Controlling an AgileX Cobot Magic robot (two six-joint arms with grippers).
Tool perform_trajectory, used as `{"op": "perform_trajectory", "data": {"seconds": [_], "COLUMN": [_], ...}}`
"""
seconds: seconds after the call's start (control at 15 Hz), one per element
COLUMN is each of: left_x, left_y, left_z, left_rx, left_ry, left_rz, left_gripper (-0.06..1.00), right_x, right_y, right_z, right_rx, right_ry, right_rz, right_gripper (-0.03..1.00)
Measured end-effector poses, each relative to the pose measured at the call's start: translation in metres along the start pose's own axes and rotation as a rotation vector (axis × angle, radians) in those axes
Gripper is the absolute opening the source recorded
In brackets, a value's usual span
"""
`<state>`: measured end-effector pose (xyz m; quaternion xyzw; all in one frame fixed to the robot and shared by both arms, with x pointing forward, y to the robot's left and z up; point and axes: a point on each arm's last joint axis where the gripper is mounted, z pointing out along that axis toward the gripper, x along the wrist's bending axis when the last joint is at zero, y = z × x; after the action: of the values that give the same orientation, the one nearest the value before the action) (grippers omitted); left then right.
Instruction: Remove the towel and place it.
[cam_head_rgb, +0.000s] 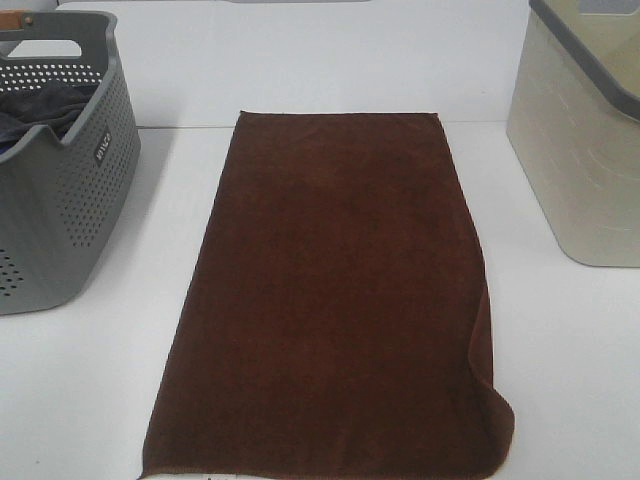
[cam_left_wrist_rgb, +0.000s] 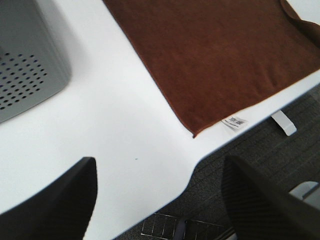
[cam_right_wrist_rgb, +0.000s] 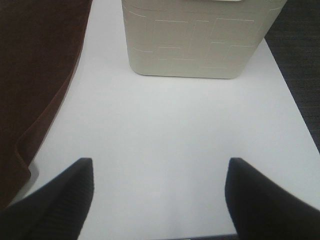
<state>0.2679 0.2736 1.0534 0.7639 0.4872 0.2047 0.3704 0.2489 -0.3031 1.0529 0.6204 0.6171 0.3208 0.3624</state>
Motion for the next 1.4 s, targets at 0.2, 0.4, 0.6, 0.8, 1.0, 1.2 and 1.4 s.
{"op": "perform_trajectory", "data": {"seconds": [0.2,0.4,0.6,0.8,1.0,1.2,1.4], "left_x": [0.006,-0.004,-0.012,-0.012,-0.012,-0.012,-0.012], "left_y": [0.0,-0.011,-0.02,-0.021,-0.021,-0.021,-0.021], "left_z": [-0.001,-0.019,-0.029,-0.029,-0.03,-0.03,-0.03], "left_rx": [-0.024,-0.169,-0.26,-0.262,-0.262,-0.262,-0.259], "left_ry": [0.135,0.208,0.227,0.217,0.207,0.207,0.215], "left_rz": [-0.105,-0.087,-0.055,-0.047,-0.041,-0.041,-0.039], "left_gripper": [0.67,0.67,0.67,0.67,0.67,0.67,0.67], "right_x": [0.0,0.0,0.0,0.0,0.0,0.0,0.0], "right_y": [-0.004,-0.008,-0.008,-0.008,-0.008,-0.008,-0.008], "right_z": [-0.007,-0.013,-0.013,-0.013,-0.013,-0.013,-0.013], "right_rx": [-0.049,-0.098,-0.098,-0.098,-0.098,-0.098,-0.098], "right_ry": [-0.003,-0.004,-0.003,-0.003,-0.003,-0.003,-0.003], "right_rz": [0.003,0.006,0.007,0.007,0.007,0.007,0.007], "right_gripper": [0.7,0.7,0.7,0.7,0.7,0.7,0.7]}}
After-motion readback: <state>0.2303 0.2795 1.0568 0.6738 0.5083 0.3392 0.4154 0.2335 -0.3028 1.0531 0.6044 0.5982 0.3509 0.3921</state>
